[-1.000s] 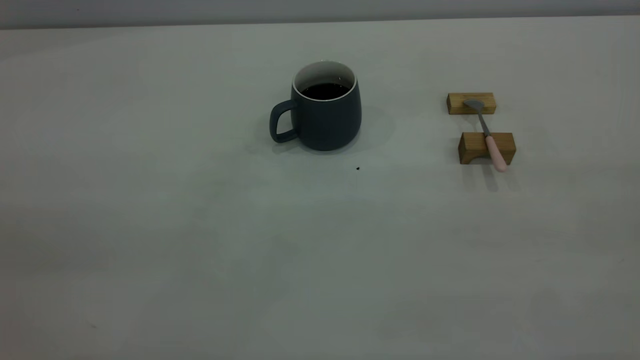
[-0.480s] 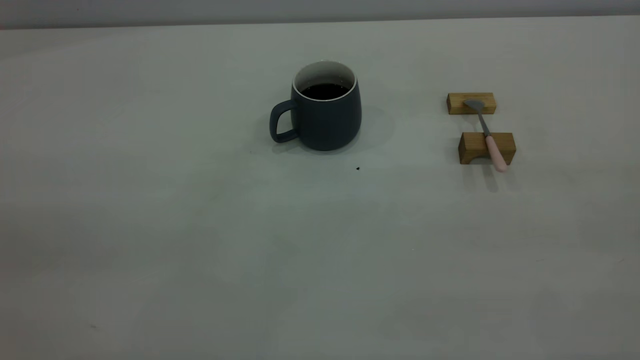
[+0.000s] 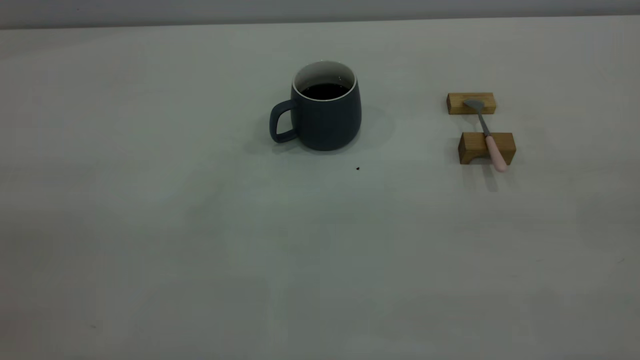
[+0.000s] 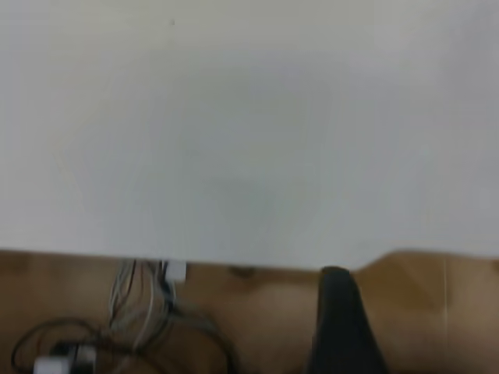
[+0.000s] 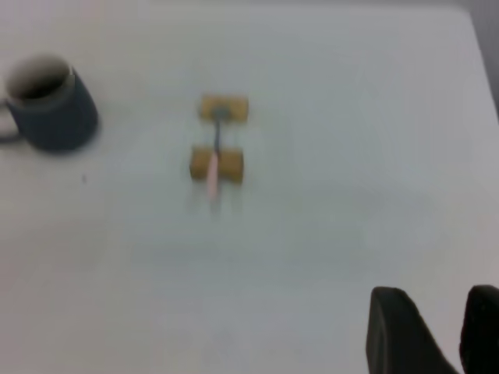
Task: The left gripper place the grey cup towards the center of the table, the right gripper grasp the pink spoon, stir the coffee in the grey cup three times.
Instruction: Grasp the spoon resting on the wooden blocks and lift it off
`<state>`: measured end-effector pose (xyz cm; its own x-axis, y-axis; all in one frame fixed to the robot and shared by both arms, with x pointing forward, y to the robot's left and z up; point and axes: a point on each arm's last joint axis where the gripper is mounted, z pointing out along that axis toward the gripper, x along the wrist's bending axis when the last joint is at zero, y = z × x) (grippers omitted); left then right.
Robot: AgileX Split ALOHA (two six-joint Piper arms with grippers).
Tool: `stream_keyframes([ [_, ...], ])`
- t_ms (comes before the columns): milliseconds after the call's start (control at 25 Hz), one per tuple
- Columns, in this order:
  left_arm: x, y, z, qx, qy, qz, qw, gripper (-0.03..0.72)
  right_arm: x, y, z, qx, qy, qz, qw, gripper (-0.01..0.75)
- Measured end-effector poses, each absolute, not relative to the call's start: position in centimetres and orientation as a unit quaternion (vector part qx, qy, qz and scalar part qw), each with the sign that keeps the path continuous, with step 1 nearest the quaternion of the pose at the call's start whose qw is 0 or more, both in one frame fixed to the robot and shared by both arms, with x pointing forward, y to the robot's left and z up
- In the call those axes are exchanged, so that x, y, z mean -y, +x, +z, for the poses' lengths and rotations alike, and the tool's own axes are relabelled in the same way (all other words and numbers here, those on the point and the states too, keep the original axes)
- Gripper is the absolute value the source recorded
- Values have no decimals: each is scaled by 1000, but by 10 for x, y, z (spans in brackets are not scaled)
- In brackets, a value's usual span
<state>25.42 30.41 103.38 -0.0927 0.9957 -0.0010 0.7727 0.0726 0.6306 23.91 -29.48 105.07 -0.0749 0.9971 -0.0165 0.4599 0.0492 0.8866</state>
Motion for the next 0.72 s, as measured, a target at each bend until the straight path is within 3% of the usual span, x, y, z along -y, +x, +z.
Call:
stream_keyframes([
  [280,-302,222,1033,-670,604,317,292,567,294,268,1083,-566,530,460,433,239],
  [520,-302,222,1033,-670,604,317,291,567,292,324,1084,-581,553,444,399,255],
  [640,-302,222,1032,-671,604,317,291,567,289,358,1070,-617,566,409,363,340],
  [720,-302,222,1032,-671,604,317,291,567,287,381,1055,-646,575,378,329,445],
])
